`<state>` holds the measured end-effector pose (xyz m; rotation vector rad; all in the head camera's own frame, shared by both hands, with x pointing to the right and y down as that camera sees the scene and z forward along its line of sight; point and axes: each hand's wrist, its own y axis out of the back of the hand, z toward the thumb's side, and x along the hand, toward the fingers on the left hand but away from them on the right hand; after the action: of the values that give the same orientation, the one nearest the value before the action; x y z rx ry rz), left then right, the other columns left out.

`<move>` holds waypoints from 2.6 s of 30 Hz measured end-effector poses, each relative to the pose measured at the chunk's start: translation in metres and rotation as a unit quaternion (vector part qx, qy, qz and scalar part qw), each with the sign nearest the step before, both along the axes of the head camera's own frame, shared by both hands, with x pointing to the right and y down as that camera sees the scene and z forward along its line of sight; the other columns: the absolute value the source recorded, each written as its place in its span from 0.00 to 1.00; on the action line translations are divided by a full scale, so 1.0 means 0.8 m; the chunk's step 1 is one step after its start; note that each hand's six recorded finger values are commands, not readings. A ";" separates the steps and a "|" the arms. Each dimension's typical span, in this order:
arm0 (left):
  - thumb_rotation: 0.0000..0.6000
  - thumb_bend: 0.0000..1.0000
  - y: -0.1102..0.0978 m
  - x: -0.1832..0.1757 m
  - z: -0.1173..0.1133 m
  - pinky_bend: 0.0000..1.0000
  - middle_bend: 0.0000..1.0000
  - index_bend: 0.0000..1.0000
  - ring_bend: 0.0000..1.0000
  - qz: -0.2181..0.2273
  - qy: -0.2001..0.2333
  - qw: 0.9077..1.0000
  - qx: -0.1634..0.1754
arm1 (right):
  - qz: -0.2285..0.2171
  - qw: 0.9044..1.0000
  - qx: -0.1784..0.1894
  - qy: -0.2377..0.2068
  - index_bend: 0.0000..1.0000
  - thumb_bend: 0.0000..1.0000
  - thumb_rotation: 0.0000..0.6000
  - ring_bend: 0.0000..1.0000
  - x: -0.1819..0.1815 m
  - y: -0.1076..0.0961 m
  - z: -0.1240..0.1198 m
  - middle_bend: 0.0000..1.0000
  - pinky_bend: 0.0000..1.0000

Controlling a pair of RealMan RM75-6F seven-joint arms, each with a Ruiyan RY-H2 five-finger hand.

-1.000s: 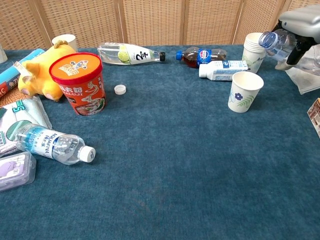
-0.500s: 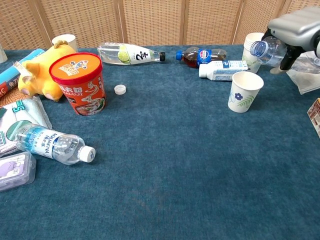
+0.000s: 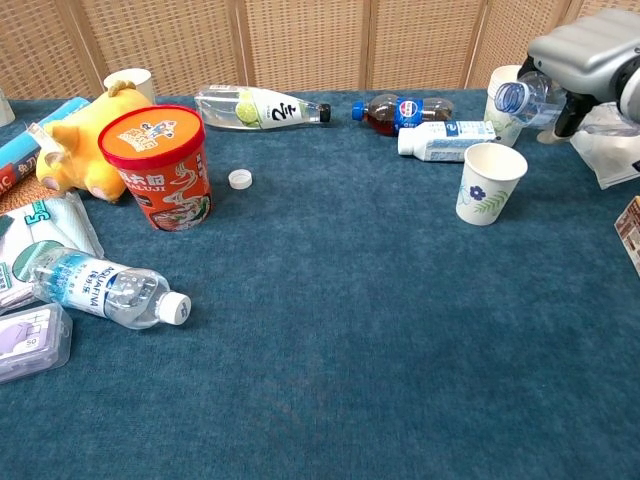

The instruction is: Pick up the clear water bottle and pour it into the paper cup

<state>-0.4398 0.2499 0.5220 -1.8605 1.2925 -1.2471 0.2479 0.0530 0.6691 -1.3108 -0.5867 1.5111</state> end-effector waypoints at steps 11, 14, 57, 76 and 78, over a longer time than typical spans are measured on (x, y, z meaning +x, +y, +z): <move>0.75 0.39 -0.001 0.002 0.000 0.00 0.12 0.21 0.00 0.001 -0.001 1.000 0.000 | 0.002 1.000 0.004 0.007 0.68 0.32 1.00 0.58 0.007 -0.003 0.000 0.70 0.62; 0.74 0.38 -0.001 0.002 0.000 0.00 0.12 0.21 0.00 0.001 -0.001 1.000 0.001 | 0.003 1.000 0.003 0.007 0.68 0.32 1.00 0.58 0.008 -0.004 0.001 0.70 0.62; 0.74 0.39 0.002 0.002 -0.006 0.00 0.12 0.21 0.00 -0.001 -0.004 1.000 0.003 | 0.005 1.000 -0.015 -0.011 0.68 0.32 1.00 0.58 0.008 0.000 0.004 0.70 0.62; 0.74 0.39 0.001 0.005 -0.007 0.00 0.12 0.21 0.00 0.002 -0.003 1.000 0.004 | -0.015 1.000 0.001 0.027 0.68 0.32 1.00 0.58 0.015 0.004 0.009 0.70 0.62; 0.75 0.39 0.001 0.005 -0.006 0.00 0.12 0.21 0.00 0.002 -0.004 1.000 0.004 | -0.016 0.999 0.001 0.030 0.68 0.32 1.00 0.58 0.014 0.004 0.009 0.70 0.62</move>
<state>-0.4356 0.2511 0.5169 -1.8508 1.2875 -1.2435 0.2591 0.0565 0.6764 -1.2640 -0.5257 1.5170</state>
